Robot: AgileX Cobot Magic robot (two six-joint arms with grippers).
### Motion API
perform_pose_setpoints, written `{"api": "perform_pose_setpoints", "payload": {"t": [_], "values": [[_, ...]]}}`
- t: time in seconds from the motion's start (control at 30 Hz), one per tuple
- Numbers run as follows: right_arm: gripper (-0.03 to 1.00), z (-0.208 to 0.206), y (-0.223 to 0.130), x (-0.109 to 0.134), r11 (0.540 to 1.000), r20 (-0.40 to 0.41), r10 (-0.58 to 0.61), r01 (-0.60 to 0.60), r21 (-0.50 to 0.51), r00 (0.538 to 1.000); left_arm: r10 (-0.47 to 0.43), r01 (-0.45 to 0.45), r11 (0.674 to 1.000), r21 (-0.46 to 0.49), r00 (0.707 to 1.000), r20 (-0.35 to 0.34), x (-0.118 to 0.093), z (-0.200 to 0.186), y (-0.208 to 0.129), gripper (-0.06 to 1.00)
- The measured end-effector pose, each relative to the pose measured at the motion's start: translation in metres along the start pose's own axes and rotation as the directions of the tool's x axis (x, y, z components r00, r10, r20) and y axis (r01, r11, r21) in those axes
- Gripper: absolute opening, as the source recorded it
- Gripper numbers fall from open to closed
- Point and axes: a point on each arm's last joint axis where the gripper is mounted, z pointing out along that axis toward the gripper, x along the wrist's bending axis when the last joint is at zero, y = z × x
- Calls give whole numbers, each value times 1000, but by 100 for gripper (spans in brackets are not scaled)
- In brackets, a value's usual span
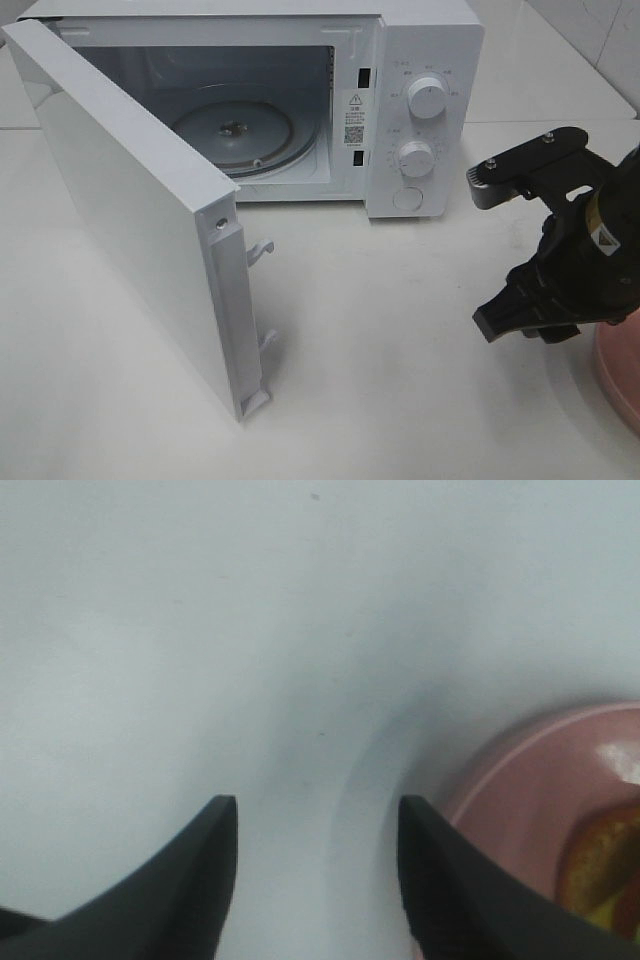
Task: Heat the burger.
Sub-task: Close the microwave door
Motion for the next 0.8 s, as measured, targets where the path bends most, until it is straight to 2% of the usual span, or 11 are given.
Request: {"api": "perform_pose_setpoints", "payload": {"t": [0.03,0.07,0.13,0.17,0.2,0.3,0.8], "values": [[55,-8,-2,3,999,-63,-35,34,-9,997,0,0,1000,0,1000,0,0,0,0,98],[55,-8,-2,3,999,-63,-35,34,-9,997,0,0,1000,0,1000,0,0,0,0,98],[63,-20,-7,4,995,-137,-97,93,-37,986,0,0,1000,0,1000,0,0,0,0,98],[63,-20,-7,4,995,-137,-97,93,-37,986,0,0,1000,0,1000,0,0,0,0,98],[68,-29,-9,4,992,-176,-116,107,-61,978,0,0,1000,0,1000,0,0,0,0,98],[75,-44,-15,2,989,-220,-132,113,-96,967,0,0,1000,0,1000,0,0,0,0,98],[76,-107,-65,-30,970,-242,-140,84,-227,960,0,0,1000,0,1000,0,0,0,0,98]]}}
